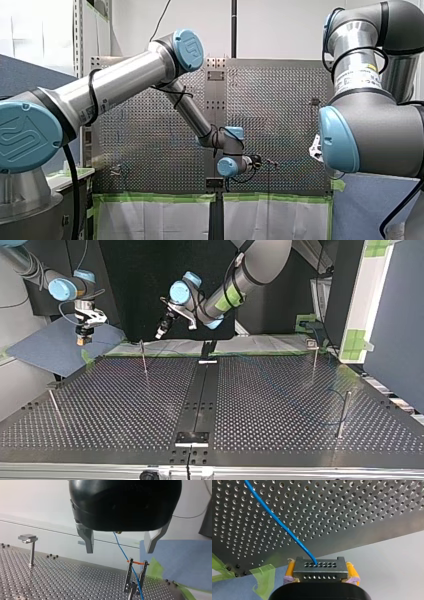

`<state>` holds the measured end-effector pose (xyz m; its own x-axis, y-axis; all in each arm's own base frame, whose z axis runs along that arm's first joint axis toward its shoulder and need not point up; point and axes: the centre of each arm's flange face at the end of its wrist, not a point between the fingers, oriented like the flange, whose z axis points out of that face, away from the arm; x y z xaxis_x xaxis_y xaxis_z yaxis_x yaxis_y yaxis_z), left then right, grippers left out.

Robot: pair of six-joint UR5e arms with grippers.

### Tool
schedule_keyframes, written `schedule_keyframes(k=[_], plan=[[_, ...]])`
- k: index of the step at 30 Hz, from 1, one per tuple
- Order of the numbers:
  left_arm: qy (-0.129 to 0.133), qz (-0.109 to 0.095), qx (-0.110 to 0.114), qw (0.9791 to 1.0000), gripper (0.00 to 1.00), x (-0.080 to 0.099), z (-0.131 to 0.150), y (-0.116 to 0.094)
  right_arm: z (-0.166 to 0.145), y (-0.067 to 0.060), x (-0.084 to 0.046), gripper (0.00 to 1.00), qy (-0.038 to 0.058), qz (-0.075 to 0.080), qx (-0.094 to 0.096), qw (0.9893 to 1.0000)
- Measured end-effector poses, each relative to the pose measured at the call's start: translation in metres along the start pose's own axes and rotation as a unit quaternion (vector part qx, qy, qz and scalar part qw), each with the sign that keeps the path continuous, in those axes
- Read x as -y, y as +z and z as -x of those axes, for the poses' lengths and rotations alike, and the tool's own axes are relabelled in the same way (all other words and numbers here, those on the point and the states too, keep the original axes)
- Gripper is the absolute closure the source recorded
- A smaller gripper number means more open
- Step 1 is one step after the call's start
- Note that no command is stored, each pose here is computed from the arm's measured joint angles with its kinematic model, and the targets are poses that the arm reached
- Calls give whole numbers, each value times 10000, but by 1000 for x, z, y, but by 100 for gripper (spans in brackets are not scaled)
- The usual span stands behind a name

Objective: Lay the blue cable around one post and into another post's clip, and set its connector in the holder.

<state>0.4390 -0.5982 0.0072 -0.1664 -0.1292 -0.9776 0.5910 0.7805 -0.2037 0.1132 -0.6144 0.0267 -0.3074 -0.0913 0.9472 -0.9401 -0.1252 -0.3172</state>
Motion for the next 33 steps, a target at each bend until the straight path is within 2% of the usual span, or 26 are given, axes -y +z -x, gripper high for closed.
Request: schedule_keyframes(k=[10, 33], plan=[[-162, 134, -46, 9998, 0, -3, -1, -2, 2, -1, 2, 100, 16, -4, 41, 10000], [-266, 108, -51, 9996, 0, 0, -2, -3, 3, -1, 2, 100, 24, 1, 71, 10000]])
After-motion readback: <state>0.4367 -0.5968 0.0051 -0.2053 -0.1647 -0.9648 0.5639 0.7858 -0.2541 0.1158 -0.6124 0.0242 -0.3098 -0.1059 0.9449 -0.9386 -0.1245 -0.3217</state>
